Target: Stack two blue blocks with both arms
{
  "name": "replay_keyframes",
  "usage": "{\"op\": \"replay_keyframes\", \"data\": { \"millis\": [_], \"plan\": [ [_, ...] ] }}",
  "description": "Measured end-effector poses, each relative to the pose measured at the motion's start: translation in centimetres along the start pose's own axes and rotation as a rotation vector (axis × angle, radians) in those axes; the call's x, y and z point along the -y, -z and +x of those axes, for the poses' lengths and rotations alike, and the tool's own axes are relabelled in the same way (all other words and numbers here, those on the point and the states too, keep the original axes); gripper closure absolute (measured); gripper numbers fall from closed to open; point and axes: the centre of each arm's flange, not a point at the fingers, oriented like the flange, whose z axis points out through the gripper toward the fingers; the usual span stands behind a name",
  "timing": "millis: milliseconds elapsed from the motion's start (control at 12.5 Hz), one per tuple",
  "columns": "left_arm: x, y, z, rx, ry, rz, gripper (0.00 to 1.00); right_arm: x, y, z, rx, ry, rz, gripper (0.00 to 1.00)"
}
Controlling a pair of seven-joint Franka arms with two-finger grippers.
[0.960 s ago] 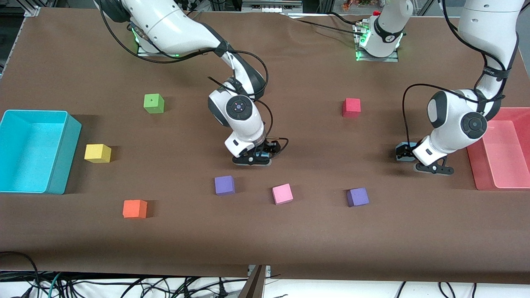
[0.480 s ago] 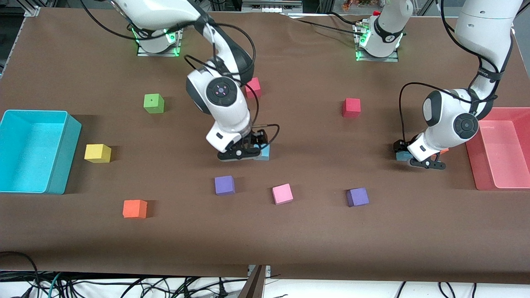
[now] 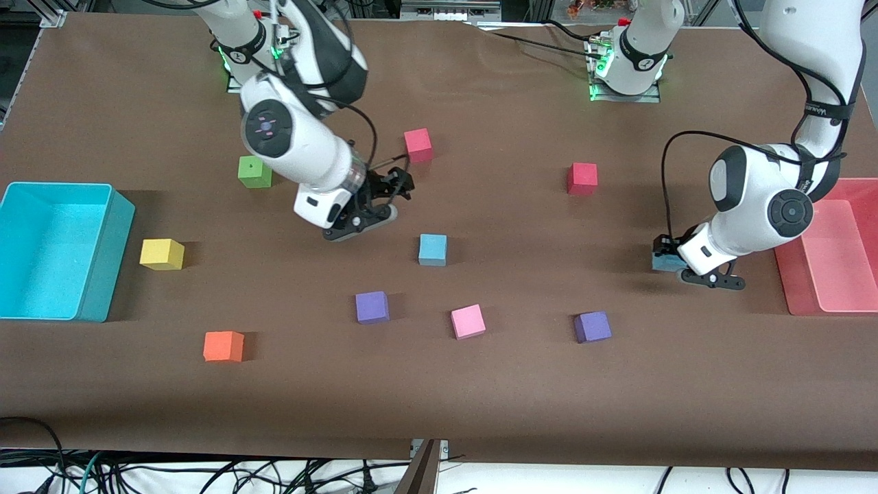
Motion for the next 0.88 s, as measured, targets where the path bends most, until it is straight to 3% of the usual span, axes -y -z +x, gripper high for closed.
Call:
{"op": "replay_keyframes", "data": {
  "millis": [160,400,560,880],
  "plan": [
    [-8.5,3.7,1.0,-0.003,0.018,-0.013,0.4,-1.9,-1.6,-0.8,-0.068,0.031,0.062,0.0],
    [-21.3,5.7,0.2,-0.039,0.083,-0.039,0.4,-3.6,-7.0,-3.0,-0.226,0.091,0.172,0.0],
    [-27.6,5.3,-0.6,-0.043,0.145,-0.039,0.4,-3.8,-10.4,-5.1,-0.307,0.156,0.168,0.0],
    [-36.5,2.7,-0.6,-0.042,0.224,-0.041,0.4,-5.7,-14.9,-6.4,-0.381,0.261,0.108,0.0]
  ]
}}
